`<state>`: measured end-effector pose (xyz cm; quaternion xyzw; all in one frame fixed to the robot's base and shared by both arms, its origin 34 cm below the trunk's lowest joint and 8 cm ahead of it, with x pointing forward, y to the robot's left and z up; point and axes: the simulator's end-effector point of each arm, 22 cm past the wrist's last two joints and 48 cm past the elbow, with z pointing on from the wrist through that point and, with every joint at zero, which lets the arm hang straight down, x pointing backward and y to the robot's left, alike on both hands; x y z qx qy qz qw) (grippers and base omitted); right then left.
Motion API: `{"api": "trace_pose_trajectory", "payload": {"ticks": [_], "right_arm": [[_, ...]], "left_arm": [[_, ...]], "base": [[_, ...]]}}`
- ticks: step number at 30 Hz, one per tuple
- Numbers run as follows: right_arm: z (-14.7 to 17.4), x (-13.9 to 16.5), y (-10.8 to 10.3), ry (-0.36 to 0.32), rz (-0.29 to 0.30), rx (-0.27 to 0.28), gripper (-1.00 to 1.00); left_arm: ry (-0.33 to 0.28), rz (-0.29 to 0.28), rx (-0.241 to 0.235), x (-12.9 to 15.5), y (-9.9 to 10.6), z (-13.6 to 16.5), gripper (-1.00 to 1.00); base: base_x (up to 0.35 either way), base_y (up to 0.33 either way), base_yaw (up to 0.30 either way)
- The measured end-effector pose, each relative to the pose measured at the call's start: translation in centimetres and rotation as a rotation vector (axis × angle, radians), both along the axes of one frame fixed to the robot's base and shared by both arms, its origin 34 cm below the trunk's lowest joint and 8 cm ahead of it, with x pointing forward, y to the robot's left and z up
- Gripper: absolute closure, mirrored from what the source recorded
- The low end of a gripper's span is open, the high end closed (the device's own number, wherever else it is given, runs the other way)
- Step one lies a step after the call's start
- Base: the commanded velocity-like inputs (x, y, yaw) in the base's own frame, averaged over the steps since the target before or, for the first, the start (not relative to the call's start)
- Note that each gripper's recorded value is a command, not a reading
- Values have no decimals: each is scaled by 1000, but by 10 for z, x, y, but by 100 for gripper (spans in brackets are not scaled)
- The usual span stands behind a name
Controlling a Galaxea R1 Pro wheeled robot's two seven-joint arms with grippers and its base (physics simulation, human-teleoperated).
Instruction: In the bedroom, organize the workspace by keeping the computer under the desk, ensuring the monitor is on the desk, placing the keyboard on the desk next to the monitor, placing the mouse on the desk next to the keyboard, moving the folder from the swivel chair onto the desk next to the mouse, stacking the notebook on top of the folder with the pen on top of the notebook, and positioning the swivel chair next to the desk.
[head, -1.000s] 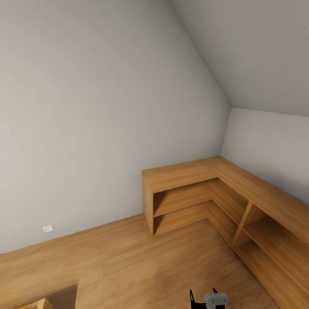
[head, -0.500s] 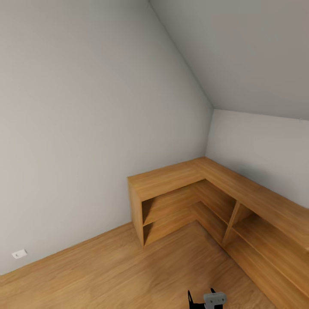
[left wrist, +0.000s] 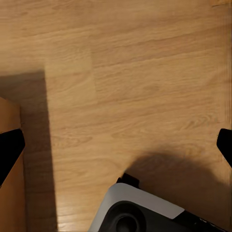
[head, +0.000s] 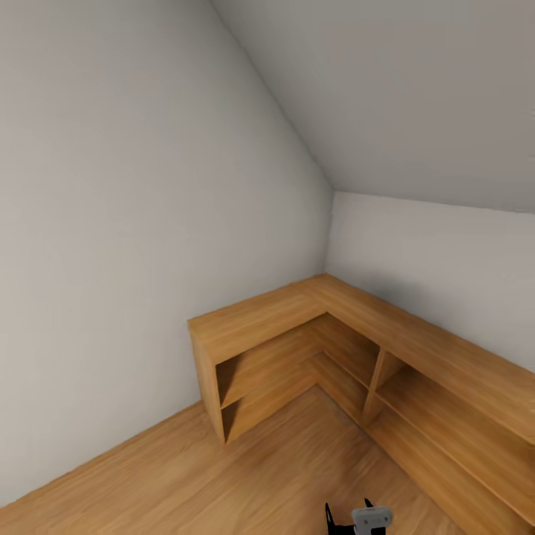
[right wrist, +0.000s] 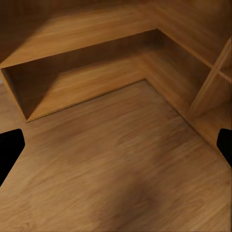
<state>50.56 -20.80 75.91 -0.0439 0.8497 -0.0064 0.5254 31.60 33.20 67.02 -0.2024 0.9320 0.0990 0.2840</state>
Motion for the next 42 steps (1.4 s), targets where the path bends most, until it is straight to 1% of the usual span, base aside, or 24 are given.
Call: {"api": "trace_pose_trajectory", "payload": {"ticks": [17,20,25,27,37,42], "right_arm": [[5,3,1,-12,0,1,-100],[6,4,1,-14,1,1,-100],[7,5,1,-18,1,1,-100],[7,5,1,-19,1,1,-100],[10,7,1,-26,1,1,-100],[12,7,1,-31,0,1,-100]], "left_arm": [[-12,0,0,4,0,2,-100],[-15,0,0,5,0,3,-100],[-56,8,12,12,3,9,-100],[-63,9,14,14,3,10,-100],[-77,10,16,17,4,12,-100],[-83,9,16,18,4,14,-100]], "base": [[321,0,-268],[92,0,-268],[19,0,-268],[3,0,-268],[8,2,-268],[224,82,-269]]}}
